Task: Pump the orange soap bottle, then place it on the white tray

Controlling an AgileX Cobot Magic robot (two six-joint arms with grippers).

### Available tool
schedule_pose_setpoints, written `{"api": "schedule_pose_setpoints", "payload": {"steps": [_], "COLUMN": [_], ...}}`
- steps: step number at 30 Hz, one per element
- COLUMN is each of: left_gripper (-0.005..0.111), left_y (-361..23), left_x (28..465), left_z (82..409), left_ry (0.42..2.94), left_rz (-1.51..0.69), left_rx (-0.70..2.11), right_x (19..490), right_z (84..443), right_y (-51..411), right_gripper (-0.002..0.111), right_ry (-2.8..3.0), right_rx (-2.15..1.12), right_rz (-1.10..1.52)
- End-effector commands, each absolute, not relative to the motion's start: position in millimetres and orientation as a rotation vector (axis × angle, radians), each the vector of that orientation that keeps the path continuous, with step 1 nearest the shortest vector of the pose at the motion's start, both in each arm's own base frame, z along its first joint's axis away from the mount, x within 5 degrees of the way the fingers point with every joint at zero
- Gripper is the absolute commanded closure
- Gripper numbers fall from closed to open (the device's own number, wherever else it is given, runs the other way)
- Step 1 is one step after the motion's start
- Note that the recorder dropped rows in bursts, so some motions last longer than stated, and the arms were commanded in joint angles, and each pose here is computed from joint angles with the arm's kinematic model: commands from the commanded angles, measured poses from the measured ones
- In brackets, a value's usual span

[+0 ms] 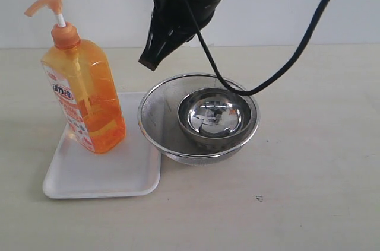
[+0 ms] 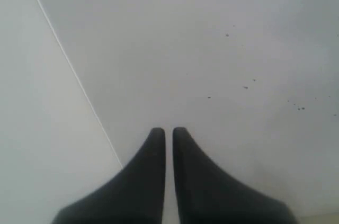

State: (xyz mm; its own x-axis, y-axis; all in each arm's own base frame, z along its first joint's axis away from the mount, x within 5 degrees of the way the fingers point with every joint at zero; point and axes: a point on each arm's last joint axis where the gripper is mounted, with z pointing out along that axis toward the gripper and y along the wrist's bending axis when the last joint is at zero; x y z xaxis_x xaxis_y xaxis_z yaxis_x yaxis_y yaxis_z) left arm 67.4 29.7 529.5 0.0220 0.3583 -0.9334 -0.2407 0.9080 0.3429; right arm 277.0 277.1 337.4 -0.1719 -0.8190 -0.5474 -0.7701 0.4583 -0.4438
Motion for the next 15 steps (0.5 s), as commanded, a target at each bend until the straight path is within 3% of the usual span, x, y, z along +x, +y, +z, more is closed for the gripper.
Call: {"api": "schedule_pose_setpoints", "payload": {"steps": [1,7,15], "left_gripper": [0.102,0.102,0.102], "left_y": [28.6,21.9,14.0], "left_x": [71.8,85.2,101.9], "left_z": [520.6,499.0,434.2], "left_ry": [1.561,1.633,1.795], "left_rz": [0.455,0.471,0.430], "left_rx": [0.091,0.133,0.104], "right_x": [278.6,282.2,294.8], "right_z": [343.8,336.6,327.4], "right_y": [280.1,284.4,274.9], "right_gripper": [0.108,0.108,0.108], "right_ry": [1.900,1.893,1.915], "right_rx": [-1.299,-1.314,-1.296], "right_rz": [-0.050,-0.055,-0.121]}}
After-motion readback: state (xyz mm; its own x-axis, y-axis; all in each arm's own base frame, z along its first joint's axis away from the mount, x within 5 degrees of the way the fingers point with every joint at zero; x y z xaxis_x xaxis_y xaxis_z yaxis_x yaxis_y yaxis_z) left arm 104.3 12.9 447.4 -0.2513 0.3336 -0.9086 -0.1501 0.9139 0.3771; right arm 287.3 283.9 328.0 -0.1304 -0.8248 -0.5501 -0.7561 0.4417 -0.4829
